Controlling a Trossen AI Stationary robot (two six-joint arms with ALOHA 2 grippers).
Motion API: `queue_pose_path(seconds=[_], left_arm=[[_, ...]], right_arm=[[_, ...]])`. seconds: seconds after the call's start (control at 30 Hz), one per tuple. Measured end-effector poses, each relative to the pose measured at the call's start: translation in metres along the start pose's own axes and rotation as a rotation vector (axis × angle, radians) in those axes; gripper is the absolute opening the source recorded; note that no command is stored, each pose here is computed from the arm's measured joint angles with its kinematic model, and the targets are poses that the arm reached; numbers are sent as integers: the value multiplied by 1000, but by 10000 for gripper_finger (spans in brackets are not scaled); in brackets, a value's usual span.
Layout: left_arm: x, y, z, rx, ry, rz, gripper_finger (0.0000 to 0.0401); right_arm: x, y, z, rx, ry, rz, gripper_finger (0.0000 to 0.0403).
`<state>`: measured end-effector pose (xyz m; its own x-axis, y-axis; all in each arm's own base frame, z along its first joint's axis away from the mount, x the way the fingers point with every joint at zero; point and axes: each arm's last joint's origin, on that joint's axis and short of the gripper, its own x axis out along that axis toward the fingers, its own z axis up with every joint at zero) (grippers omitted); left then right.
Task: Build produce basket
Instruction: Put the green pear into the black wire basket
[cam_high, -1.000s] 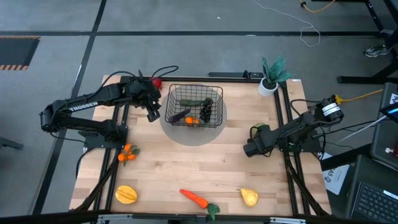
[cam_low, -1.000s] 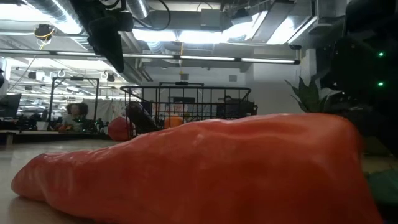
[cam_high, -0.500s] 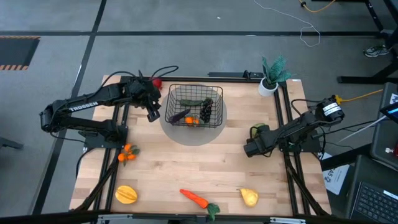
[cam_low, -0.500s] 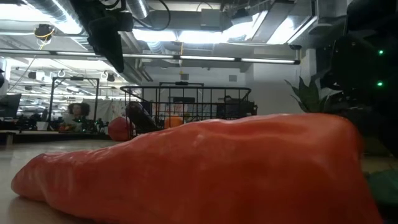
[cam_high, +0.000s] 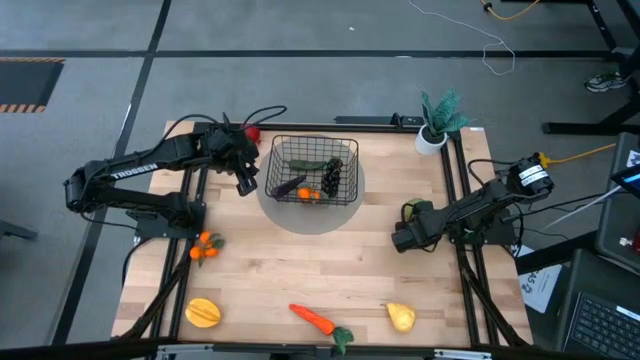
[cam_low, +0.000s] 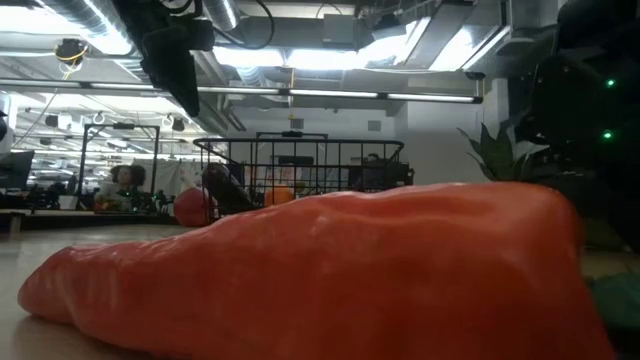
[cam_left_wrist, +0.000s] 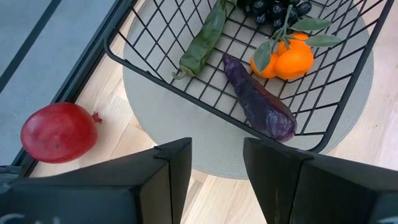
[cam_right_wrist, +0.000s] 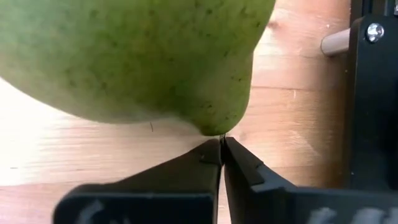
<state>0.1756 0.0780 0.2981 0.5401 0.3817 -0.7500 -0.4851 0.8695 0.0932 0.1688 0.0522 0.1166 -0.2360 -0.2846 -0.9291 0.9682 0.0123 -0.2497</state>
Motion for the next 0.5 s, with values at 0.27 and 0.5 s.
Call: queue_pose_path(seconds=[0.27, 0.5], left_arm=[[0, 0, 0, 0, 0, 1, 133], [0, 0, 0, 0, 0, 0, 133]], right_arm=[[-27, 13, 3, -3, -20, 29, 1], [-63, 27, 9, 9, -195, 141, 0]])
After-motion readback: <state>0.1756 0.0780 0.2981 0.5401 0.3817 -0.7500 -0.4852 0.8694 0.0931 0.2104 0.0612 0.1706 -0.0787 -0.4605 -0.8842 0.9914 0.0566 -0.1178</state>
